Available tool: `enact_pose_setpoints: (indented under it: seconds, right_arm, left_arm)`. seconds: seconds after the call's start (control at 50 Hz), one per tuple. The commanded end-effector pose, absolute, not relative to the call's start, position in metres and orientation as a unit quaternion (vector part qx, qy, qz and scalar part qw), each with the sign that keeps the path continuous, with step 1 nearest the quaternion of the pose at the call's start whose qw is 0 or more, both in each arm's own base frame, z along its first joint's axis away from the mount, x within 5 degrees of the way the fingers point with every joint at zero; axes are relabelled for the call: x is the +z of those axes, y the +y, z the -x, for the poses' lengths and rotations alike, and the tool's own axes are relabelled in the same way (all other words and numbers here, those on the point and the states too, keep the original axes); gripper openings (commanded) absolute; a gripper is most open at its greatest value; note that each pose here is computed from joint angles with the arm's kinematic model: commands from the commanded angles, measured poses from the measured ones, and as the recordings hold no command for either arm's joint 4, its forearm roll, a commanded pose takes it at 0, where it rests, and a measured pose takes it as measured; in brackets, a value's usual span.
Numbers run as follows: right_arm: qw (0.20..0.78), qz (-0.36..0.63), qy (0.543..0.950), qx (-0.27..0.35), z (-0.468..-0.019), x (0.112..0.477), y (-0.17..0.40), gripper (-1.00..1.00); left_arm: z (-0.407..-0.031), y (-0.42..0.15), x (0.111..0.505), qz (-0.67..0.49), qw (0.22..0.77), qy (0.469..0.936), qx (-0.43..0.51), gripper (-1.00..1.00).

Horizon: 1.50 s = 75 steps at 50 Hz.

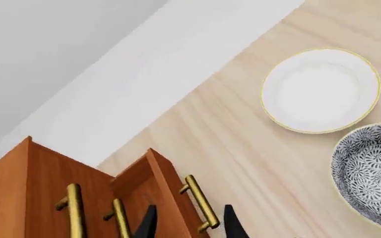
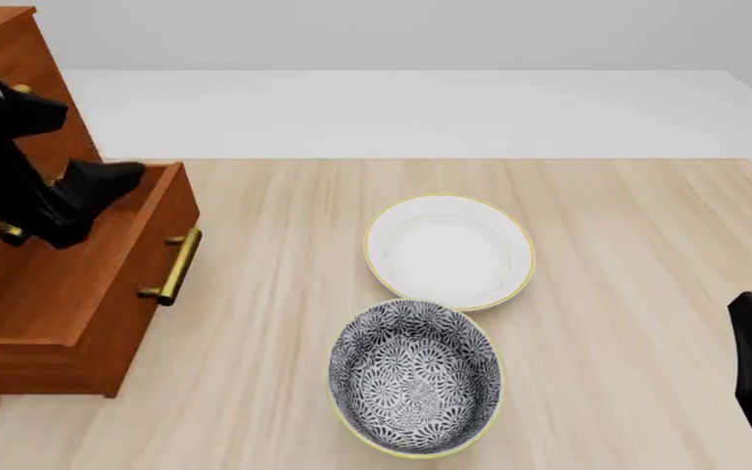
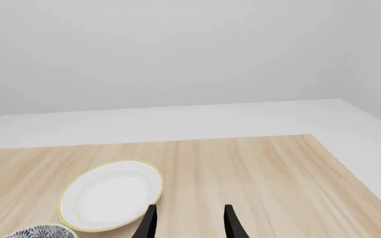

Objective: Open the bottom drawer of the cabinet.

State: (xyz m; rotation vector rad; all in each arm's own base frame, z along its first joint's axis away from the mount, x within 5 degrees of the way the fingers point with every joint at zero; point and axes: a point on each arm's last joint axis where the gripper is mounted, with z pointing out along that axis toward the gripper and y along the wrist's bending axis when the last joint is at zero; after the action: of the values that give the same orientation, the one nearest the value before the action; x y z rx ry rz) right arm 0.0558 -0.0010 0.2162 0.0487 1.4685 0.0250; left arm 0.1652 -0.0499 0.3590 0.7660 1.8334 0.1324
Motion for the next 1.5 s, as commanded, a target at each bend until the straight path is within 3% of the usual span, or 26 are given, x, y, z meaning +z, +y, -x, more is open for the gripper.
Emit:
enact_pose_setpoints:
  seconds: [0.02,0.6,1.5]
  right_arm:
    - [0.742,-0.023,0.669,0.012,-0.056,0.217,-0.001,1.0]
    - [0.743,-0.026,0.669,0.016,-0.056,0.217,-0.001,1.0]
    - [0.743,-0.027,0.669,0.015,-0.055,0.218,-0.001,1.0]
  left_arm:
    - [-0.165,-0.04,0.38,-0.208,0.508,0.836,0.003,1.0]
    - [-0.181,-0.014,0.353,0.002,0.462,0.886,-0.036,1.0]
    - [-0.218,0.0,0.278,0.027,0.406,0.913,-0.011,1.0]
